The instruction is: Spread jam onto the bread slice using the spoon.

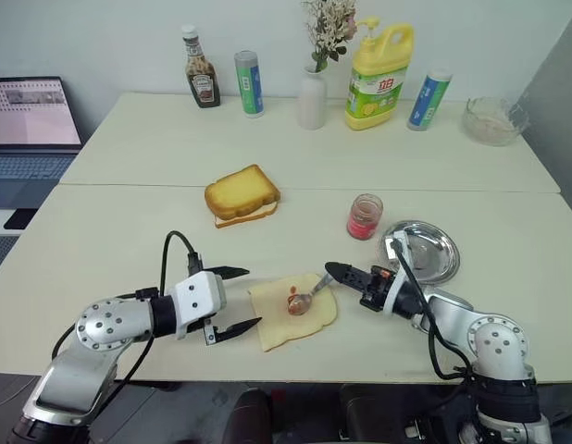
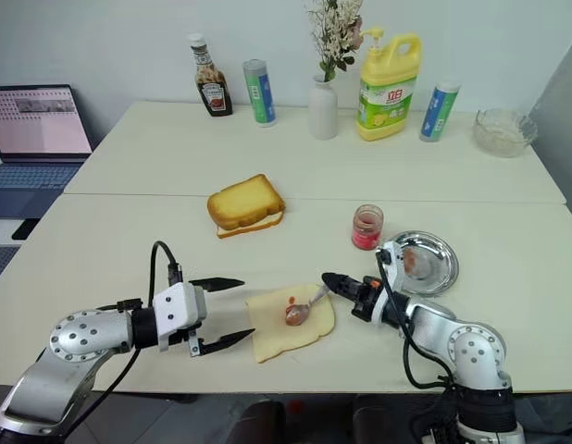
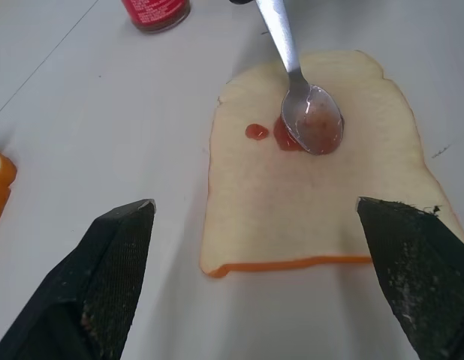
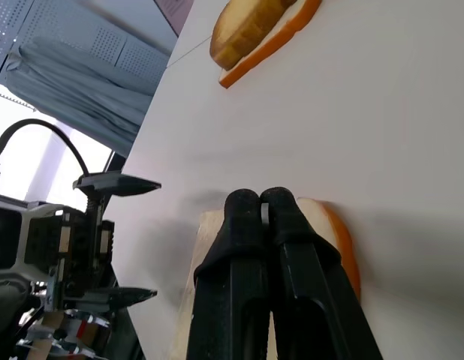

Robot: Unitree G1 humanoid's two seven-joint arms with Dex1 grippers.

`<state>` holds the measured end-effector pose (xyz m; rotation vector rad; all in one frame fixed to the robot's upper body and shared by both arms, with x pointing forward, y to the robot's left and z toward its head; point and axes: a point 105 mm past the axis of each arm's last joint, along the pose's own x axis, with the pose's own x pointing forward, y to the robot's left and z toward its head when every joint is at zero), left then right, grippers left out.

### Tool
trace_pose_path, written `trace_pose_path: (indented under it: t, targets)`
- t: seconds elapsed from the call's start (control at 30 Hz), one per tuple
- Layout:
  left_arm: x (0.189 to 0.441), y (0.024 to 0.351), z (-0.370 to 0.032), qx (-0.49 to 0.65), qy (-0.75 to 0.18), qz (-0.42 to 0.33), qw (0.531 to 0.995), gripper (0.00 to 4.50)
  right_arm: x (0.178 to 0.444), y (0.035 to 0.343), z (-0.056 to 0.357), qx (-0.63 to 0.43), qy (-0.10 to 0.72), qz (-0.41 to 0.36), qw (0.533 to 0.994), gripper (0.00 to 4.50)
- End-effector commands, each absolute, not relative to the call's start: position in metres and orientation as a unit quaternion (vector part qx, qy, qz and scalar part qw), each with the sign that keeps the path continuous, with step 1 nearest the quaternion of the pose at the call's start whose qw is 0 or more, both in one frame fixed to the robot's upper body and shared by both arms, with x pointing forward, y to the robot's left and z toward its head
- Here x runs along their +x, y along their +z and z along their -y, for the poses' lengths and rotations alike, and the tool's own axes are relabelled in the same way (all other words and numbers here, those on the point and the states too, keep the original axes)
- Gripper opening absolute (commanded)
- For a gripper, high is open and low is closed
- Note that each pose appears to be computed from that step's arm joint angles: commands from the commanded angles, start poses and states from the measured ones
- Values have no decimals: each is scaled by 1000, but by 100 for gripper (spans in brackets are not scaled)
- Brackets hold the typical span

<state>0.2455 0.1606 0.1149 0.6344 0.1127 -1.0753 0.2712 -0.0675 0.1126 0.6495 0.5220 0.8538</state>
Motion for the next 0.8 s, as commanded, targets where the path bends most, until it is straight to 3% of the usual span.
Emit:
trace_pose_path:
  t: [0.03,0.13,0.3,0.47,0.63,0.8]
  targets:
    - [245,121,-157,304,-509,-37,804,450,268,118,62,318,409,-243,820,5]
    - [245,120,-157,304,-509,-39,805,450,295,123,72,358,351,-217,838,5]
    - [244,120,-158,304,-507,-41,805,450,304,124,78,390,321,-218,835,5]
    - [243,119,-158,303,-509,-43,805,450,302,113,78,380,310,-241,837,5]
    - [243,117,-161,304,-509,-47,804,450,275,123,62,379,391,-261,797,5]
    - [244,116,-164,305,-506,-49,805,450,273,123,66,357,393,-266,805,5]
